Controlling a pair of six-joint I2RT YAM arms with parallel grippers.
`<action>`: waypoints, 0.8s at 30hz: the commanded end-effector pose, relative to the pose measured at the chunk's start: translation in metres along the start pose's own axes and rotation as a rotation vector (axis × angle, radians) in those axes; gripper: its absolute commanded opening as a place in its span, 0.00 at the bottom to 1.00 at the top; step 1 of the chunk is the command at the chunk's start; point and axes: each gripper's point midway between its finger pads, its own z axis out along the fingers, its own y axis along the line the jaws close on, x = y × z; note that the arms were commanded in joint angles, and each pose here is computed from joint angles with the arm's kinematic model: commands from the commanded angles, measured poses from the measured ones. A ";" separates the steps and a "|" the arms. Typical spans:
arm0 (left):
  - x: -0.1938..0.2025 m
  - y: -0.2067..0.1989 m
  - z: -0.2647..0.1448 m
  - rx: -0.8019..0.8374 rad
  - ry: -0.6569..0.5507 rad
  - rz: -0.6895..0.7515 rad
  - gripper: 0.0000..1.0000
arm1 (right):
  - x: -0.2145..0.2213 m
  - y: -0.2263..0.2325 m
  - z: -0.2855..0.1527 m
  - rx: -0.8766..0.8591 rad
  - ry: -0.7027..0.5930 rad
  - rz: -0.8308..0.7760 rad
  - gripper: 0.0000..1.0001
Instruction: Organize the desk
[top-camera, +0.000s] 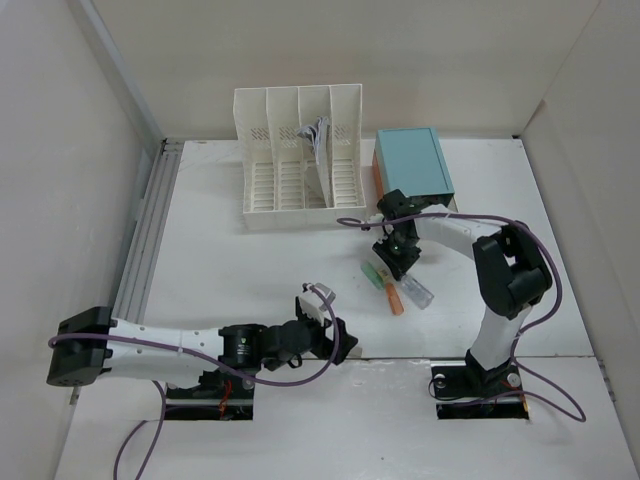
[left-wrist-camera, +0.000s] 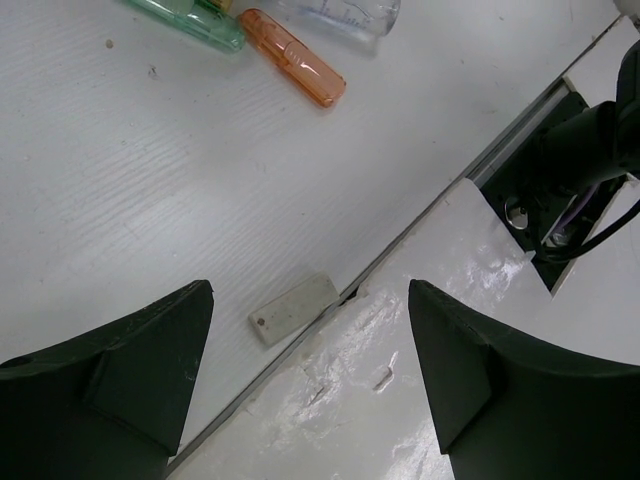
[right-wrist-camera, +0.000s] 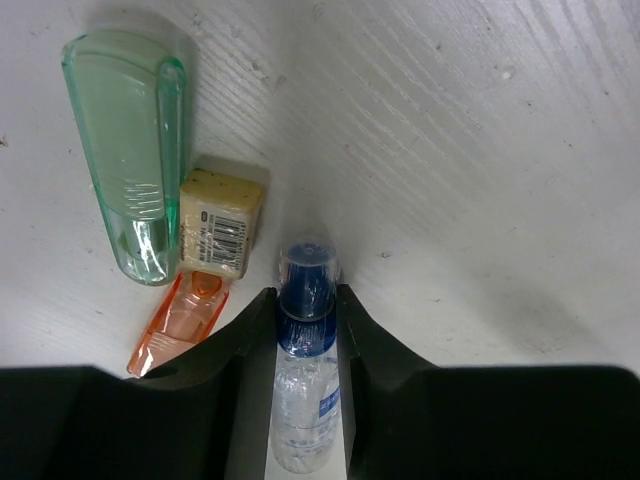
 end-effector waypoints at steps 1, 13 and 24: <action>-0.009 -0.003 -0.003 0.015 -0.041 -0.008 0.76 | -0.001 0.000 0.002 0.015 0.008 0.000 0.16; -0.009 -0.003 -0.003 0.015 -0.041 -0.008 0.76 | -0.046 0.015 -0.050 -0.069 -0.198 -0.100 0.01; -0.011 -0.008 0.001 0.013 -0.024 0.008 0.78 | -0.089 0.031 -0.141 -0.088 -0.476 -0.219 0.00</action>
